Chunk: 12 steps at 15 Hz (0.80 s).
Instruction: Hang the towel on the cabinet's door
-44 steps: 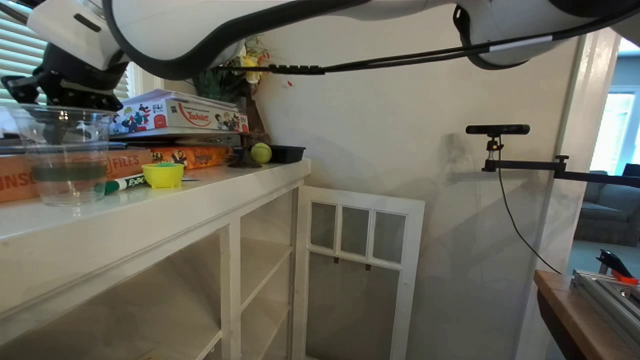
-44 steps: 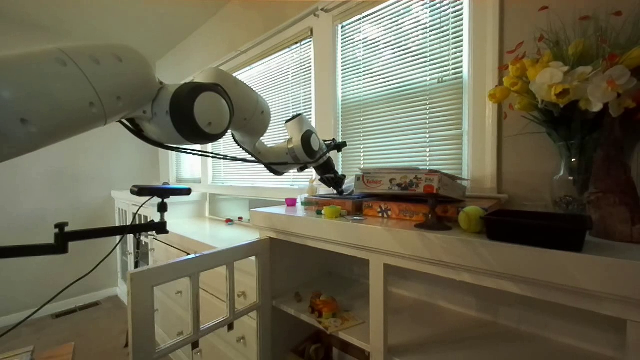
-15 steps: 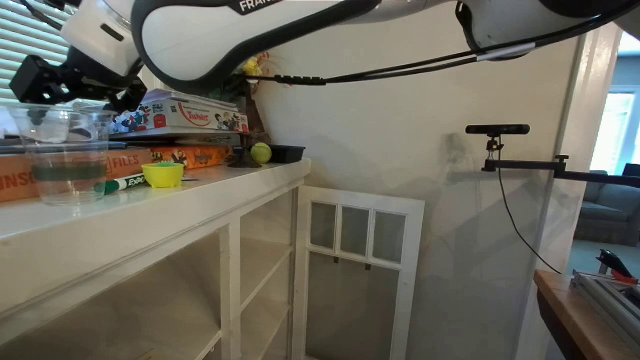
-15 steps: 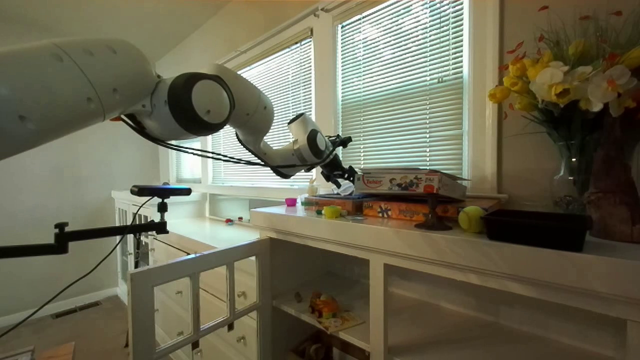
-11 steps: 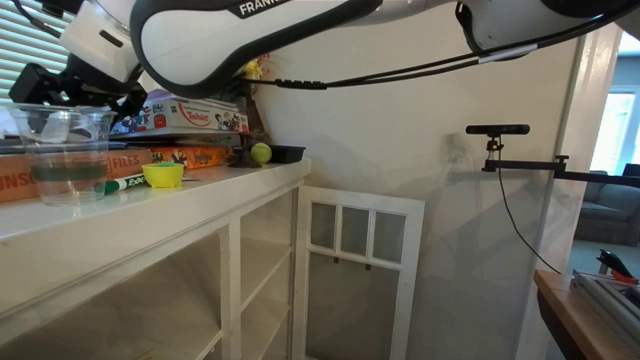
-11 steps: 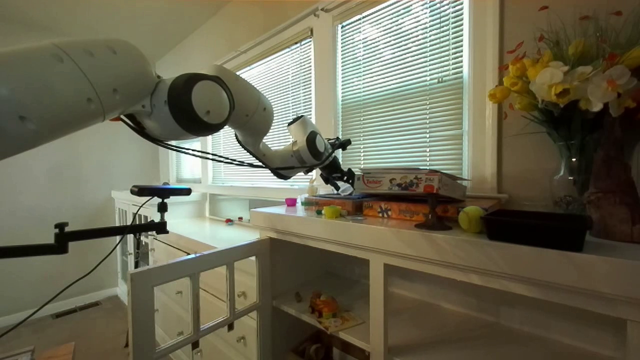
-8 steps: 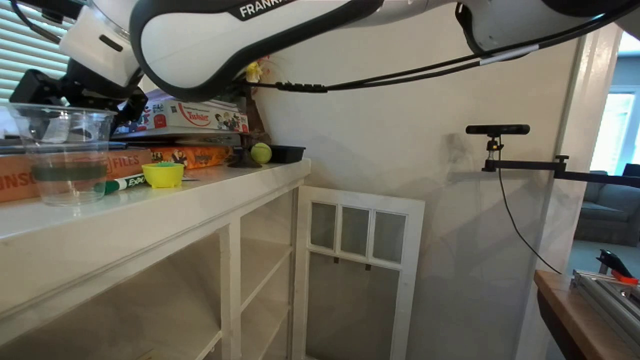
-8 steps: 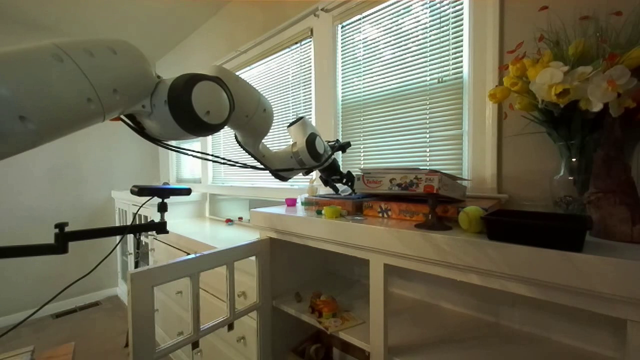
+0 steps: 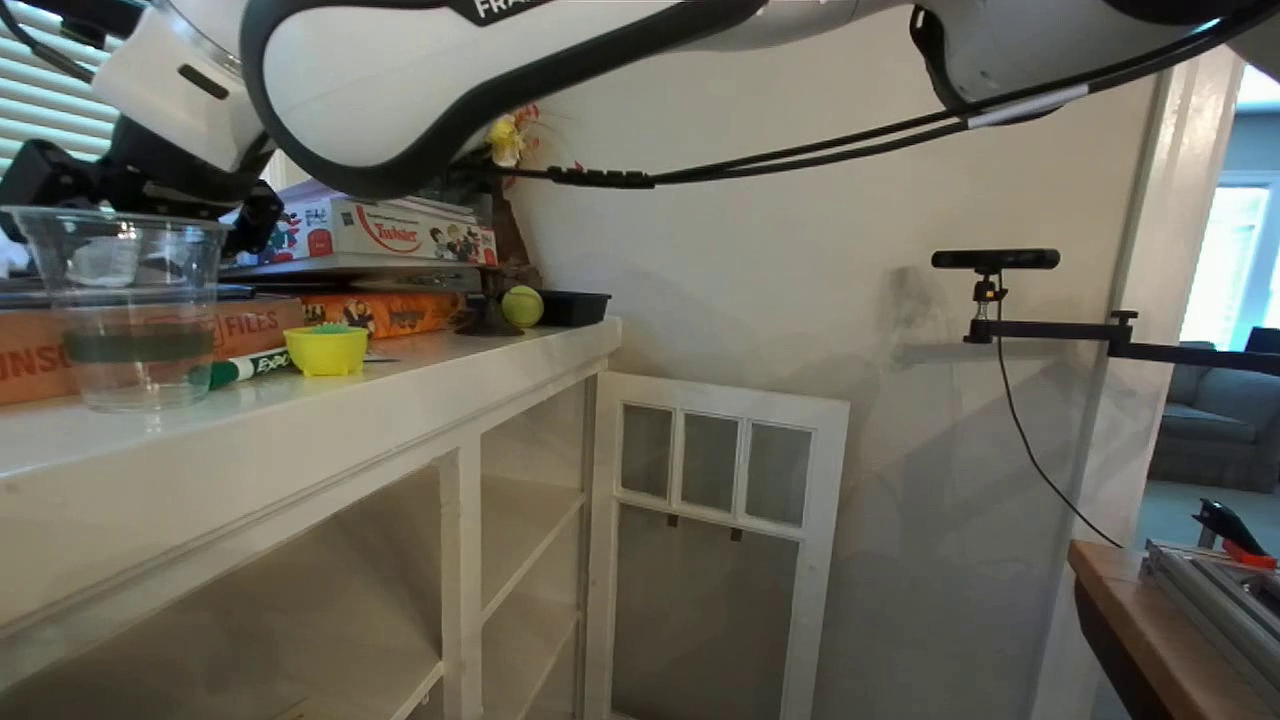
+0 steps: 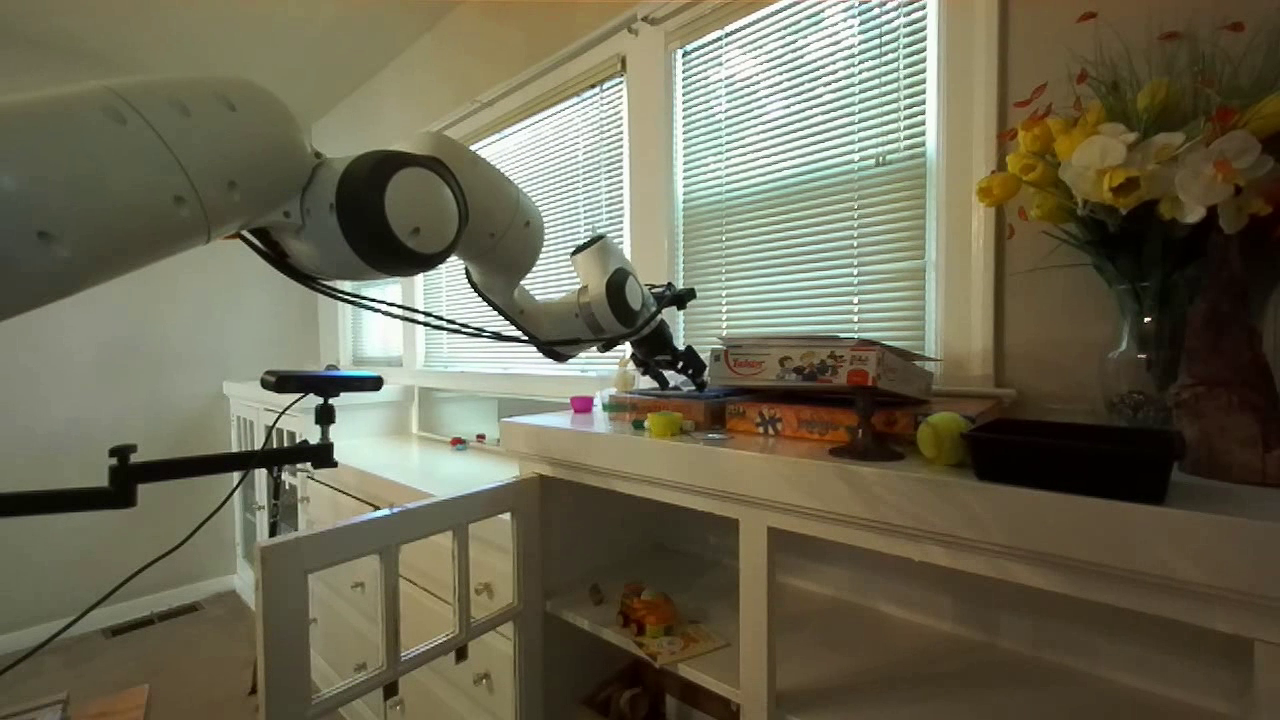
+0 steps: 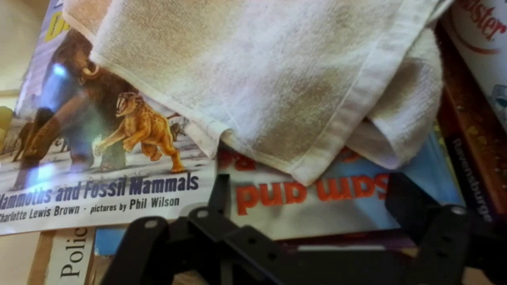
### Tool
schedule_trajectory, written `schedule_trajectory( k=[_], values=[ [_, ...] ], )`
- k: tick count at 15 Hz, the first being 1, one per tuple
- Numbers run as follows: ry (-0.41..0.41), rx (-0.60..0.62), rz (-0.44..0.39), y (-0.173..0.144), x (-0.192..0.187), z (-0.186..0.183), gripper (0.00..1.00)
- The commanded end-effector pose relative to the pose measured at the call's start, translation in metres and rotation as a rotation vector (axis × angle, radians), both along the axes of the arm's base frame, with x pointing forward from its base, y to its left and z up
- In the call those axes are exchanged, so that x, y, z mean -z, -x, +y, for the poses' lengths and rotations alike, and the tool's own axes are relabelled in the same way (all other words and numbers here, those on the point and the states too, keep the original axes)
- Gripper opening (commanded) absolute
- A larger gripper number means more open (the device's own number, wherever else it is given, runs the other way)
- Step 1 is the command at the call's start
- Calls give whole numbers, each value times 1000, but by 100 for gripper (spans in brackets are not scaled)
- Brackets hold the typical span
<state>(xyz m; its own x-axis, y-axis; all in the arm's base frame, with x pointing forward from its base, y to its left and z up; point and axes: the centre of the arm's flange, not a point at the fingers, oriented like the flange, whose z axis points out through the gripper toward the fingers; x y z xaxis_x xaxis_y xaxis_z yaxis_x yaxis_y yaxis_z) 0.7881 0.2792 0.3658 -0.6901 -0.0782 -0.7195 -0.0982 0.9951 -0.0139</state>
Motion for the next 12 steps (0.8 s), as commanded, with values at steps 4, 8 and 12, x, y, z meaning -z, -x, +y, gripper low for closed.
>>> schedule_trajectory(
  k=[4, 8, 12],
  values=[
    [8, -93, -8, -3, 4, 12, 100],
    [55, -133, -49, -7, 5, 12, 100],
    [85, -169, -72, -10, 7, 13, 100]
  ],
)
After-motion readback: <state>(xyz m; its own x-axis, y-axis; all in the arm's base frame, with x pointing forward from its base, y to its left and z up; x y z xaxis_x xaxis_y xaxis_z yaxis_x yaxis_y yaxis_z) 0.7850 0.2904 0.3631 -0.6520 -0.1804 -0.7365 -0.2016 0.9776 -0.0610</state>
